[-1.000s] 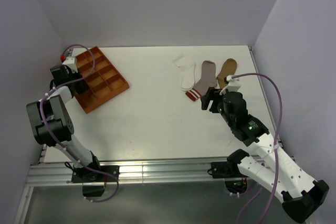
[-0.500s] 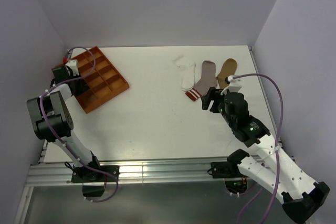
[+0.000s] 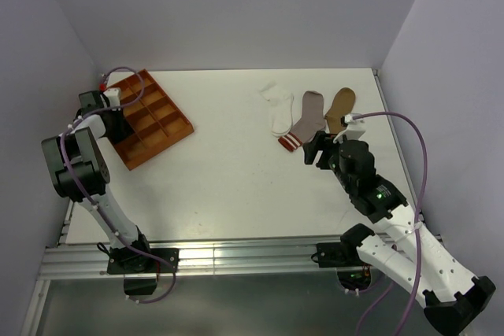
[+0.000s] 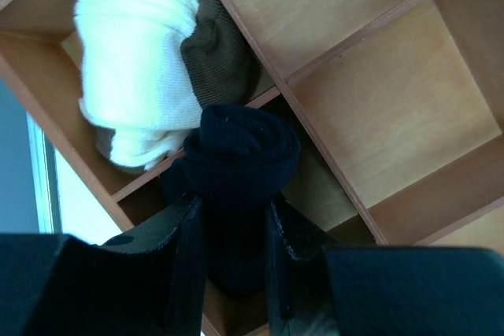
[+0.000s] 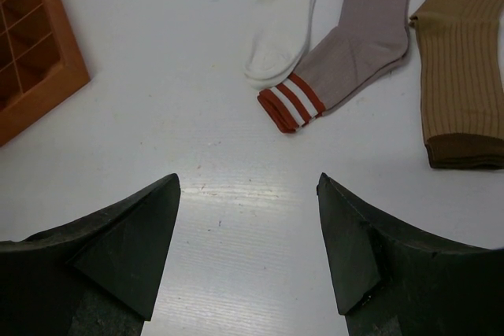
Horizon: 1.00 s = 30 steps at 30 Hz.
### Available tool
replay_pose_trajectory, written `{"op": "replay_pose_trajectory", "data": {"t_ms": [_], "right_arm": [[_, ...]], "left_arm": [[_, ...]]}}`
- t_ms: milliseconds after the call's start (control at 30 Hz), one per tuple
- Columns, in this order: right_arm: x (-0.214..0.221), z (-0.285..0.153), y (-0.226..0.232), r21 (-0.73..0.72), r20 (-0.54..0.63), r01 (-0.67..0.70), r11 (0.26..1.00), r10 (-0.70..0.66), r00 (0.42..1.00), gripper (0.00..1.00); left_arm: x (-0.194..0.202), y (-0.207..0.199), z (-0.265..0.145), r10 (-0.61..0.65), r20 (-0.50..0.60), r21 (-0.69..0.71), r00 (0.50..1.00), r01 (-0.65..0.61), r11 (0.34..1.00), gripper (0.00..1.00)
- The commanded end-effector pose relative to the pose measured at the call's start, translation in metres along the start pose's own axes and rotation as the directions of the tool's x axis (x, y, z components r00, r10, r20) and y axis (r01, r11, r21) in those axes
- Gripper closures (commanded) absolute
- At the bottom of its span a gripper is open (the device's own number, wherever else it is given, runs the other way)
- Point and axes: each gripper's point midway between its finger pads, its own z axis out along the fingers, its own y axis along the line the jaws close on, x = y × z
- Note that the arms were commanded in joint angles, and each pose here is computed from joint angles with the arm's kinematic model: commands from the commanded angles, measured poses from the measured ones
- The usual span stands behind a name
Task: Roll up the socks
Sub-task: Place the sock in the storage box.
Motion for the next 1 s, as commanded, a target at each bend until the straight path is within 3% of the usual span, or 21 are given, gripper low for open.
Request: {"op": "replay_pose_trajectory", "data": {"t_ms": [0,500,633,767,833,967], "right_arm": [[-0.008,0.0,-0.005,0.017,0.049,0.007,1.0,-0.008,0.999,0.22],[-0.008,-0.005,-0.002,-0.002,0.066,0.011,1.0,-0.01,0.998,0.22],[-0.01,-0.007,0.0,-0.009,0.071,0.008,1.0,-0.008,0.997,0.22],[-0.011,-0.009,0.0,-0.013,0.074,0.007,1.0,-0.006,0.997,0.22],[-0.012,-0.009,0.001,-0.018,0.078,0.005,1.0,-0.004,0.997,0.22],[-0.013,-0.01,0.002,-0.024,0.082,0.004,1.0,-0.002,0.997,0.22]], "left_arm": [[0.037,-0.011,0.014,0.058,-0.144,0.044,0.988,-0.052,0.998,1.0],[0.066,-0.032,0.032,0.115,-0.306,0.107,0.945,-0.086,0.99,0.97],[0.064,-0.035,0.03,0.115,-0.303,0.092,0.946,-0.091,0.992,0.86],[0.041,-0.029,0.016,0.105,-0.229,0.051,0.968,-0.096,0.994,0.73],[0.029,-0.027,0.009,0.104,-0.189,0.04,0.976,-0.098,0.994,0.61],[0.004,-0.025,-0.006,0.096,-0.117,0.036,0.989,-0.092,0.995,0.56]]}}
